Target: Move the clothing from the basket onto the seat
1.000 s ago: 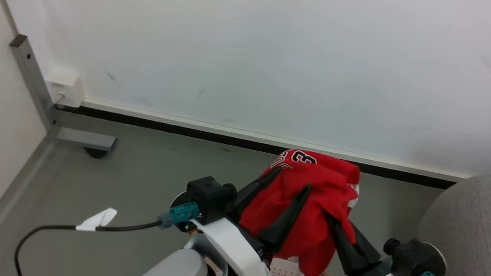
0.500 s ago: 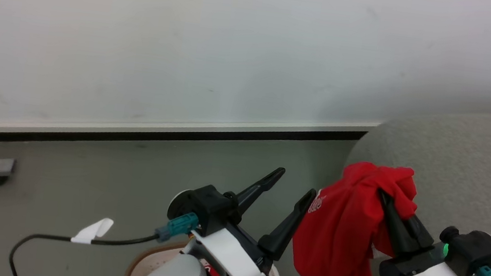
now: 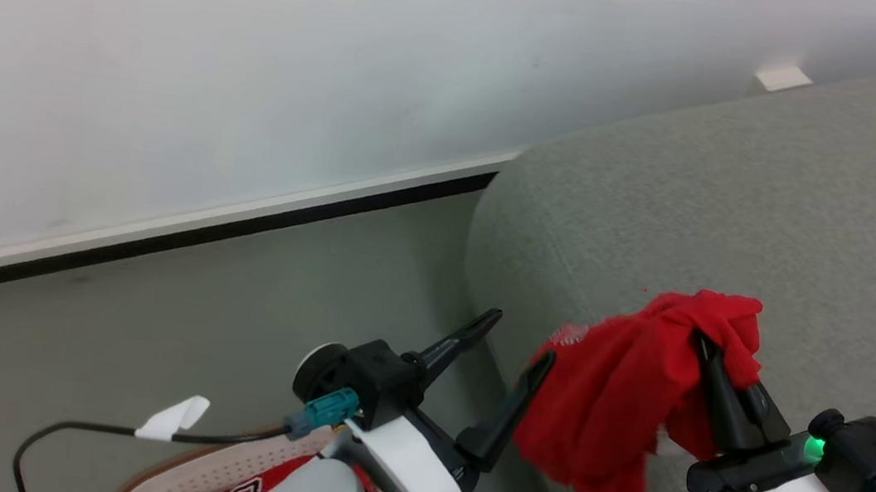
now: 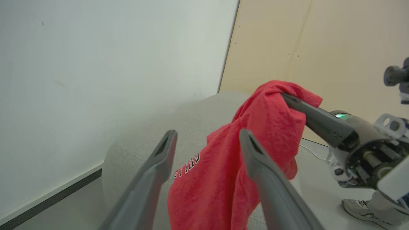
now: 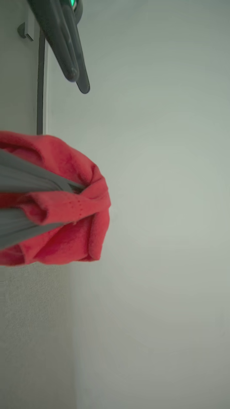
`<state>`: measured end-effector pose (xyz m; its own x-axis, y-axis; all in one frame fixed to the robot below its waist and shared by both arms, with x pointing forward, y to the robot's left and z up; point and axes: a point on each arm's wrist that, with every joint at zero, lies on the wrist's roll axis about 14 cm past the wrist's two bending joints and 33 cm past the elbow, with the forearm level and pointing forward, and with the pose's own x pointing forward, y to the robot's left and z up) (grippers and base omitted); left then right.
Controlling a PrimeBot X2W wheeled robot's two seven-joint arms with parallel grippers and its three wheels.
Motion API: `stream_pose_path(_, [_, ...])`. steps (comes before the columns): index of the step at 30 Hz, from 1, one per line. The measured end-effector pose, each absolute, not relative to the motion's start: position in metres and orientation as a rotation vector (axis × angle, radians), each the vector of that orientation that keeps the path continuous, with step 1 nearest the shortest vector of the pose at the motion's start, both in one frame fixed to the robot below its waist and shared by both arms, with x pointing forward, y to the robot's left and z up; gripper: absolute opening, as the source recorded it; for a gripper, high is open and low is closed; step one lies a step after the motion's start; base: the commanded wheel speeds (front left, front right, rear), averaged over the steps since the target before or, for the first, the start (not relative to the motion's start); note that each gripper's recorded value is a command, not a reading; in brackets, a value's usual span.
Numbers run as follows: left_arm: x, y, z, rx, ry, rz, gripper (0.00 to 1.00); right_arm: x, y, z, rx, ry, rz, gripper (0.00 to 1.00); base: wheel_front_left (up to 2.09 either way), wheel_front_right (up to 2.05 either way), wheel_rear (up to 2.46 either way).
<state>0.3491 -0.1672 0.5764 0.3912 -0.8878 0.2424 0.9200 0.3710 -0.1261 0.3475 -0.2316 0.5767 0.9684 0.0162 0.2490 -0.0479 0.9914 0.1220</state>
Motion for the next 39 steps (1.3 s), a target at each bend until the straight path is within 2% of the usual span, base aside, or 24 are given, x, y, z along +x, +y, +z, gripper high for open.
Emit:
stream_pose_path(7, [0.344,-0.182,0.570,-0.271,-0.125,-1.205,1.00,0.338,-0.249,0.574,0.119,-0.243,-0.026,0.00,0.00,0.00,0.00])
stream_pose_path(13, [0.352,-0.182,0.566,-0.263,-0.130,-1.205,1.00,0.351,-0.255,0.584,0.084,-0.259,-0.023,0.00,0.00,0.00,0.00])
stream_pose_path(20, [0.376,-0.179,0.551,-0.231,-0.136,-1.194,1.00,0.395,-0.271,0.625,-0.041,-0.336,0.014,0.00,0.00,0.00,0.00])
stream_pose_path(28, [0.412,-0.171,0.519,-0.215,-0.102,-1.172,1.00,0.459,-0.310,0.671,-0.200,-0.409,-0.006,0.00,0.00,0.00,0.00])
stream_pose_path(35, [0.443,-0.158,0.487,-0.235,-0.052,-1.119,1.00,0.513,-0.360,0.668,-0.311,-0.341,-0.074,0.00,0.00,0.00,0.00])
stream_pose_path(39, [0.458,-0.145,0.462,-0.234,-0.009,-1.076,1.00,0.539,-0.394,0.636,-0.298,-0.248,-0.153,0.00,0.00,0.00,0.00])
